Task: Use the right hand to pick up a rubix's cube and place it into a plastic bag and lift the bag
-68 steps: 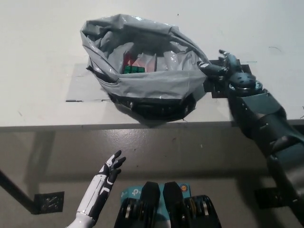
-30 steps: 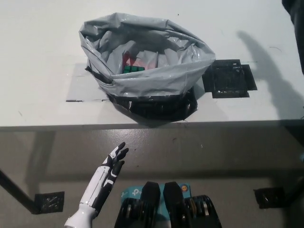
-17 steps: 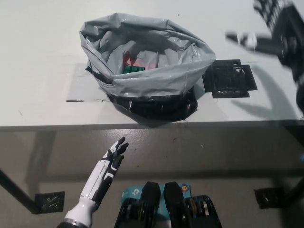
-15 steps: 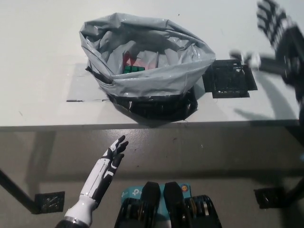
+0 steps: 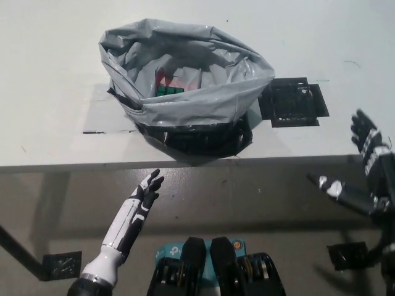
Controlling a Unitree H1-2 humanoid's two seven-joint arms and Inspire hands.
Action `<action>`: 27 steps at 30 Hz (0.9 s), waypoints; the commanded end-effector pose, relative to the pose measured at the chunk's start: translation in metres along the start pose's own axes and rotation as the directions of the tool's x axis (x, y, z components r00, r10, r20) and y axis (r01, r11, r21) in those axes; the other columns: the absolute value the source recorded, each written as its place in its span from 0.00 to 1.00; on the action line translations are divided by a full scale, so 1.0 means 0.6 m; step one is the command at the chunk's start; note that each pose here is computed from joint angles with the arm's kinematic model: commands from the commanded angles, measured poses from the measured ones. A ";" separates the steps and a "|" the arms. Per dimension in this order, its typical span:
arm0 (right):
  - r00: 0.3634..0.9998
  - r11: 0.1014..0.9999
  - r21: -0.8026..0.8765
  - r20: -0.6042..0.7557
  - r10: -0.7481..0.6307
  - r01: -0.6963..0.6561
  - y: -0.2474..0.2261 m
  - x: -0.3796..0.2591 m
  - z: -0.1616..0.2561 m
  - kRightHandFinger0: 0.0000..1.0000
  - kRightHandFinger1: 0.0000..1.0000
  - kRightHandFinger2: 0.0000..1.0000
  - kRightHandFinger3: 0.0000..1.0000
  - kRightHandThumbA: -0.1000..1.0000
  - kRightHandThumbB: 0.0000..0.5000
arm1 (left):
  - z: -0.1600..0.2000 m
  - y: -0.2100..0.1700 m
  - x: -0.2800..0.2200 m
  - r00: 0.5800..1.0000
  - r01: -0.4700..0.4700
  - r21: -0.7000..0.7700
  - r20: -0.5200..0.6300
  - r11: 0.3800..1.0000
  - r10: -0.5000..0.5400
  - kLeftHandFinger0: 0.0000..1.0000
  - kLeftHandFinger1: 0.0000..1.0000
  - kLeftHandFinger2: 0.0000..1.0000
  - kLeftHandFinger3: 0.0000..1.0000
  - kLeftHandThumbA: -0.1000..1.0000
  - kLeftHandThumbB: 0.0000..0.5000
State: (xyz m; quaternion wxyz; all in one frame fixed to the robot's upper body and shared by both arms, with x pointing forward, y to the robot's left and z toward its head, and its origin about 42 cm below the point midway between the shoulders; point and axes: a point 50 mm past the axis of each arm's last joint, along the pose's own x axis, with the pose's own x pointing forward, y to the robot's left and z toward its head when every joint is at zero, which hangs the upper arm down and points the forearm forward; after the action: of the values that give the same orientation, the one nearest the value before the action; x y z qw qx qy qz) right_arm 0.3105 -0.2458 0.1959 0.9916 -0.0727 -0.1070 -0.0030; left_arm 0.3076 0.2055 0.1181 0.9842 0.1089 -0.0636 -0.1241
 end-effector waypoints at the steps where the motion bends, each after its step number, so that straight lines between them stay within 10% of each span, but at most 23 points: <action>1: 0.994 0.981 -0.174 0.042 0.097 -0.088 0.055 -0.082 -0.129 1.00 1.00 1.00 1.00 1.00 0.52 | 0.013 0.035 -0.065 0.997 -0.018 -0.027 0.076 0.999 0.020 1.00 1.00 1.00 1.00 1.00 0.43; 4: 0.993 0.977 -0.184 0.036 0.113 -0.104 0.057 -0.093 -0.129 1.00 1.00 1.00 1.00 1.00 0.61 | 0.007 0.038 -0.071 0.996 -0.040 0.017 0.084 0.999 0.038 1.00 1.00 1.00 1.00 1.00 0.33; 8: 0.984 0.966 -0.206 0.052 0.171 -0.157 0.068 -0.122 -0.139 1.00 1.00 1.00 1.00 0.90 0.46 | -0.003 0.047 -0.083 0.996 -0.058 0.005 0.066 0.998 0.057 1.00 1.00 1.00 1.00 1.00 0.27; 27: 0.979 0.948 -0.267 0.061 0.195 -0.172 0.091 -0.155 -0.158 1.00 1.00 1.00 1.00 0.94 0.45 | -0.025 0.045 -0.112 0.990 -0.139 -0.015 -0.004 0.990 0.139 1.00 1.00 1.00 1.00 1.00 0.31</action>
State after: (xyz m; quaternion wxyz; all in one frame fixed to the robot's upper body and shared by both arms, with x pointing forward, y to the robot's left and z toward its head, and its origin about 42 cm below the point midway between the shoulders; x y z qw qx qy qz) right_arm 0.2468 -0.2175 0.0649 0.9775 -0.1939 -0.0390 0.0730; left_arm 0.2553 0.2474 0.0836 0.9919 0.1035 -0.0092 -0.0728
